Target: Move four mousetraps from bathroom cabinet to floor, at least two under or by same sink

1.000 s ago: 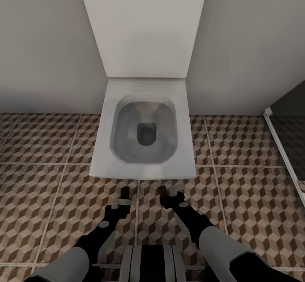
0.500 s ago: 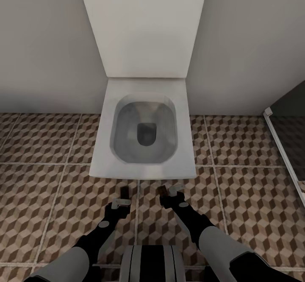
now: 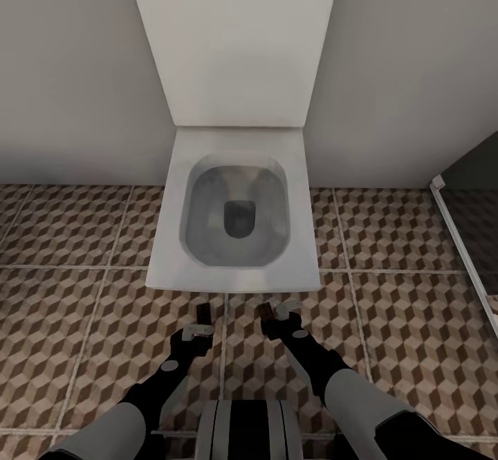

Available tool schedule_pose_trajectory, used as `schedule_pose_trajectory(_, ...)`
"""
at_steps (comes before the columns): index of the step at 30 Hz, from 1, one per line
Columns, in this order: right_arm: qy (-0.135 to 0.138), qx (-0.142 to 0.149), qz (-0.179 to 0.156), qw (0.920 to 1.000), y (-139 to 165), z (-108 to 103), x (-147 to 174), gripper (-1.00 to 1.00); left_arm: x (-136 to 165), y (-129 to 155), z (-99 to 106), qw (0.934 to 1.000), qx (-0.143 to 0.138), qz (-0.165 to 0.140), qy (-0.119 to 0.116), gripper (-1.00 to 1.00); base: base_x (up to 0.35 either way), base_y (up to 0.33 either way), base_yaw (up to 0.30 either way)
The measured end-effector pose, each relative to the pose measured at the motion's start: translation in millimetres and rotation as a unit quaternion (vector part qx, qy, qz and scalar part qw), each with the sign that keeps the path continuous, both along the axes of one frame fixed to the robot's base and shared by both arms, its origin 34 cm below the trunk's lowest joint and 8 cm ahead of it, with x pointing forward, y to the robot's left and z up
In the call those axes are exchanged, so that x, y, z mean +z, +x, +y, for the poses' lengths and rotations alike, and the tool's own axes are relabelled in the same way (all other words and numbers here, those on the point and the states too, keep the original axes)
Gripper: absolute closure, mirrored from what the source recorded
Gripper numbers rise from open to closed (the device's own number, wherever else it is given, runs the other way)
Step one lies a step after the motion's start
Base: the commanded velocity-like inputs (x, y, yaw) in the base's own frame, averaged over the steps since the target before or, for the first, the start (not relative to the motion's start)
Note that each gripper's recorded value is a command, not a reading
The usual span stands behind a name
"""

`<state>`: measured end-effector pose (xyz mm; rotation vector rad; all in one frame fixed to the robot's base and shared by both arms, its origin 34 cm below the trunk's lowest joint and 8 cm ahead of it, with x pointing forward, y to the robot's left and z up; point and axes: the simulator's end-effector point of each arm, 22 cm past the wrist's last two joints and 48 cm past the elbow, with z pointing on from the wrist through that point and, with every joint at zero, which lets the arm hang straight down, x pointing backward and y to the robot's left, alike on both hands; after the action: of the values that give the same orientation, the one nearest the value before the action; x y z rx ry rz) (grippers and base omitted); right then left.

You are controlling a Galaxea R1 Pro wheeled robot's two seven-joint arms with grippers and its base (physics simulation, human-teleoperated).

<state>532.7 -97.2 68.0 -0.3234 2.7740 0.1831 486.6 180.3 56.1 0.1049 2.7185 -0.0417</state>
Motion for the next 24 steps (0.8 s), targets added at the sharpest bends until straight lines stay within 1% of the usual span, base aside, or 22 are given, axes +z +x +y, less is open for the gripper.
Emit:
schedule_pose_trajectory(11,0.0,-0.001,-0.001,1.0,0.5,0.0,0.2,-1.0,0.0,0.4,0.5,1.0,0.0,0.0,0.0,-1.0,0.0,0.0,0.0)
schedule_pose_trajectory(20,0.005,-0.004,-0.019,0.9998,8.1,1.1,3.1,-1.0,0.2,1.2,0.2,1.0,0.0,-0.001,-0.001,-1.0,0.0,0.0,0.0)
schedule_pose_trajectory(24,0.005,-0.004,-0.021,0.9998,9.1,0.9,3.5,-1.0,0.2,1.1,0.1,1.0,0.0,-0.001,-0.001,-1.0,0.0,0.0,0.0)
